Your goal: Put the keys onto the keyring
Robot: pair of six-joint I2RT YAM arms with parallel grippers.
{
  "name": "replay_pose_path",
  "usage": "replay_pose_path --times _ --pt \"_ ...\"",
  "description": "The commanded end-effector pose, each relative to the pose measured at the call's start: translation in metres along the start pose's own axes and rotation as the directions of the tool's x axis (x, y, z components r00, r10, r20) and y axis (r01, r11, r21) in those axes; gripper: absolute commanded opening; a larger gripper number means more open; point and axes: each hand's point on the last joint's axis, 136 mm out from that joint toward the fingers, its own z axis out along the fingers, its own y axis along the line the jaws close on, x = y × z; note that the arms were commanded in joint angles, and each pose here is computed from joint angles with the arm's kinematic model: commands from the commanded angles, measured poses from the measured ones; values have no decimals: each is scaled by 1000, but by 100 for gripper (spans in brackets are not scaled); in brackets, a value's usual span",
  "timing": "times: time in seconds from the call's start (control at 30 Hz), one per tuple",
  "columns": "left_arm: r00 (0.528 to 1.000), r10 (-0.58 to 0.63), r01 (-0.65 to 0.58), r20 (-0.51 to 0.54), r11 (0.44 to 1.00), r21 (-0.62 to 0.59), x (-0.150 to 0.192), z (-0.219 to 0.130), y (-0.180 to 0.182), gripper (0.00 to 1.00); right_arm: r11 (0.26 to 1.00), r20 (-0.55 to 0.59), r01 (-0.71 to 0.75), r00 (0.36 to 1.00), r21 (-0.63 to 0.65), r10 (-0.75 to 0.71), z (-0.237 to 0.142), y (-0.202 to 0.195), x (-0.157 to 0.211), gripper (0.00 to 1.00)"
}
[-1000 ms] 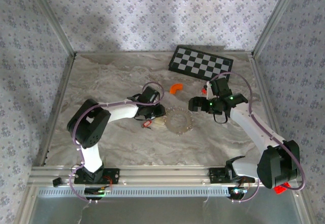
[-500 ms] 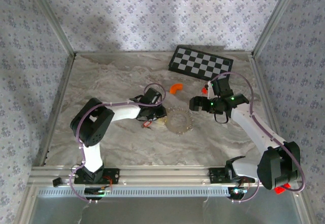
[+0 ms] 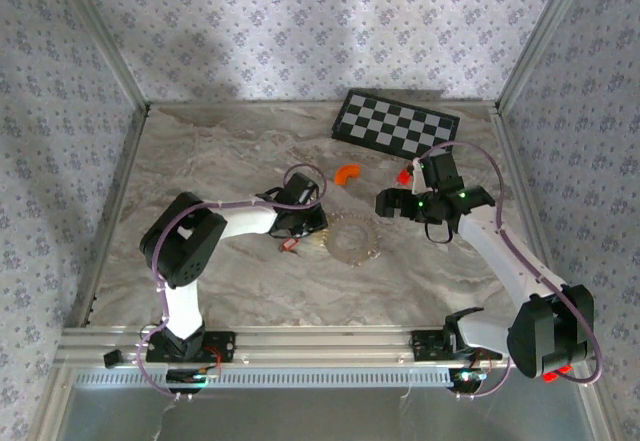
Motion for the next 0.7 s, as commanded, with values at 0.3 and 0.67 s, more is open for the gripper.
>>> replay_pose_path --times 0.3,0.67 --pt "1000 25 -26 13 998 56 -2 4 -12 5 1000 1 14 1000 0 -14 -6 0 3 100" --pt "979 197 -202 47 969 140 1 -29 -46 0 999 67 30 997 -38 -28 -24 11 -5 100"
